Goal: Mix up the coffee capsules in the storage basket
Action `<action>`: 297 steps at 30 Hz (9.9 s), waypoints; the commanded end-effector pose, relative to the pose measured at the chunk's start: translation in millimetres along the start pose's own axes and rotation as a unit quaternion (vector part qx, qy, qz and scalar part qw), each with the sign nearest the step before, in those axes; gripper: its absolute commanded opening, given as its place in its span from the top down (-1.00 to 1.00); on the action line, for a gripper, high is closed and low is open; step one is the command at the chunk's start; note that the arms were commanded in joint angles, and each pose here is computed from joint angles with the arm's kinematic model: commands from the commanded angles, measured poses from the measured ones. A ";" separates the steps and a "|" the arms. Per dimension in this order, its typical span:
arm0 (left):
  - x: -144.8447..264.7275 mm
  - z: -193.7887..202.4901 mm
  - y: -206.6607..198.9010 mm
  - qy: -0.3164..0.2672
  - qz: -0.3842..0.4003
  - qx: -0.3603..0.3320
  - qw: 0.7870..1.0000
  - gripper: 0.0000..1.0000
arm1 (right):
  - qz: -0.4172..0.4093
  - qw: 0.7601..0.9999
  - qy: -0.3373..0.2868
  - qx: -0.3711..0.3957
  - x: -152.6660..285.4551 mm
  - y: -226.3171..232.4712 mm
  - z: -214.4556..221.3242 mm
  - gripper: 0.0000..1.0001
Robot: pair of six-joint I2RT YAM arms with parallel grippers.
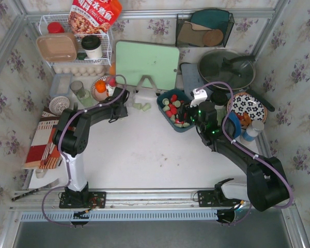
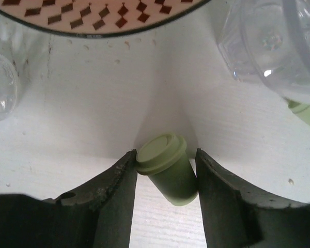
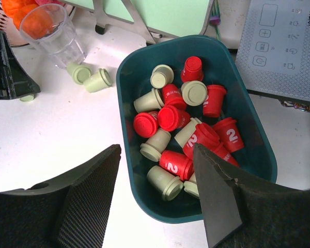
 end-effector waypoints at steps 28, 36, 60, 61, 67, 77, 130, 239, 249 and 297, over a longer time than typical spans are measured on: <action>149.9 -82.9 -169.1 -0.221 0.335 -0.122 0.908 0.10 | 0.075 0.994 -0.078 -0.010 15.5 -22.5 -17.7 -0.33; 109.8 -72.0 -239.3 -0.176 0.377 -0.156 0.896 -0.07 | 0.087 0.992 -0.087 -0.009 18.2 -27.2 -18.4 -0.34; 86.1 -64.5 -131.9 -0.162 0.126 -0.180 0.962 -0.56 | 0.075 0.995 -0.069 -0.006 10.5 -24.6 -9.9 -0.35; 80.5 -62.5 -130.1 -0.154 0.128 -0.181 0.963 -0.54 | 0.075 0.995 -0.068 -0.005 10.2 -24.5 -9.8 -0.35; 51.9 -61.1 -136.4 -0.133 0.174 -0.213 0.952 -0.41 | 0.072 0.995 -0.066 -0.004 9.8 -23.9 -8.7 -0.35; 15.5 -48.5 -136.4 -0.087 0.188 -0.227 0.952 -0.26 | 0.064 0.996 -0.062 0.000 7.3 -21.9 -7.3 -0.35; -8.3 -17.9 -127.3 0.046 0.166 -0.231 0.958 0.52 | 0.062 0.996 -0.059 0.002 5.8 -21.5 -5.5 -0.35; 56.2 -33.7 -79.7 -0.096 0.143 -0.058 0.983 -0.74 | -0.011 0.999 0.010 0.033 -17.6 12.9 30.3 -0.37; 0.3 -41.0 -85.2 -0.039 0.059 -0.071 0.995 -0.75 | -0.029 0.999 -0.013 0.030 -8.1 18.3 21.8 -0.37; 168.9 58.0 -120.0 -0.382 0.412 -0.403 0.723 -0.08 | -0.147 0.980 0.116 -0.062 19.5 75.0 21.3 -0.30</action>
Point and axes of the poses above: each gripper's point midway between its finger pads, its own x axis back along the fingers, its own y axis along the line the jaws close on, z = x × y, the point moved 3 cm from there along x, back along the fingers, and after that the axes turned 5 degrees about -x, right-handed, at the moved point
